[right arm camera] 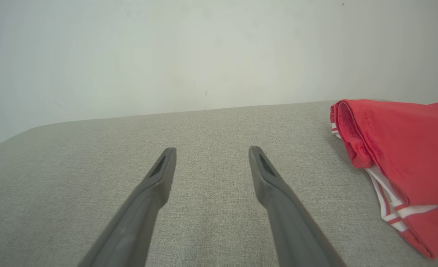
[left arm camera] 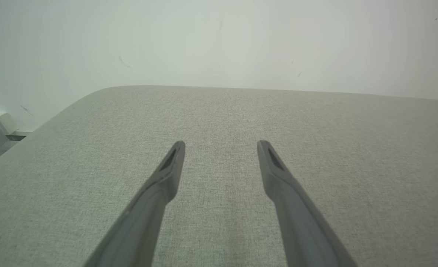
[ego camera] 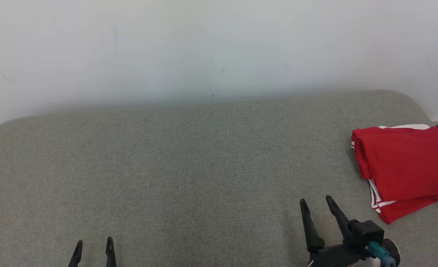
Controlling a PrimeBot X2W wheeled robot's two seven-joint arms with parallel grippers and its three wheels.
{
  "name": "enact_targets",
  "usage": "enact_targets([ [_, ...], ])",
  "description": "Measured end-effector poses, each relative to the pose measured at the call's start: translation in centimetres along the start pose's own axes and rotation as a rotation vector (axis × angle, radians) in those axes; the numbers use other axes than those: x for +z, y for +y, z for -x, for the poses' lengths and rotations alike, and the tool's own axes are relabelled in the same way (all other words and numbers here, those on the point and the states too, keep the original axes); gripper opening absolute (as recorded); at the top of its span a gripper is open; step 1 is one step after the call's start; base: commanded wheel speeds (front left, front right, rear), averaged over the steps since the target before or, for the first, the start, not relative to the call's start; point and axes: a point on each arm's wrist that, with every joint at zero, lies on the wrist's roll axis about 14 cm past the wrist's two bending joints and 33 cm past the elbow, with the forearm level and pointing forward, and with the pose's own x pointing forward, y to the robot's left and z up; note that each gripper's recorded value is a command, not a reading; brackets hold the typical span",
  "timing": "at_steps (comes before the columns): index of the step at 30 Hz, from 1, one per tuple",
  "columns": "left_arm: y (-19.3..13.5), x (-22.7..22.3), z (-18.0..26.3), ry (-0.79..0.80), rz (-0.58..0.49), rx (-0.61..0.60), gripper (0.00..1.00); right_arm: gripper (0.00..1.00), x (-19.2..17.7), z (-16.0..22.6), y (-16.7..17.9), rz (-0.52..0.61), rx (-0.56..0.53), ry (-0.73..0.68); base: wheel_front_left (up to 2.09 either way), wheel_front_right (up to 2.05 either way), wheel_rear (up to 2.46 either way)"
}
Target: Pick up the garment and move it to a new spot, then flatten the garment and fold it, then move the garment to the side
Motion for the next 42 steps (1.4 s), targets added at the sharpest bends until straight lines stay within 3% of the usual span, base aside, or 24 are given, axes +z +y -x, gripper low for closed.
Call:
enact_targets([
  [10, 0.2, -0.7, 0.2, 0.021, 0.018, 0.002, 1.00, 1.00, -0.6, 0.0, 0.2, -0.017, 0.004, 0.017, 0.00, 0.00, 0.00],
  [11, 0.2, -0.9, 0.2, 0.029, 0.020, 0.004, 0.00, 0.00, -1.0, 0.1, 0.2, -0.018, 0.003, 0.028, 0.00, 0.00, 0.00],
  [17, 0.6, -2.7, 0.7, 0.095, 0.061, 0.028, 0.00, 0.00, -3.3, 1.3, -0.4, -0.060, -0.026, 0.107, 0.00, 0.00, 0.00],
  [42, 1.4, -2.0, -0.3, 0.101, 0.514, 0.107, 0.00, 0.00, -2.0, 0.7, -2.5, -0.513, -0.148, 0.069, 0.00, 0.00, 0.00],
])
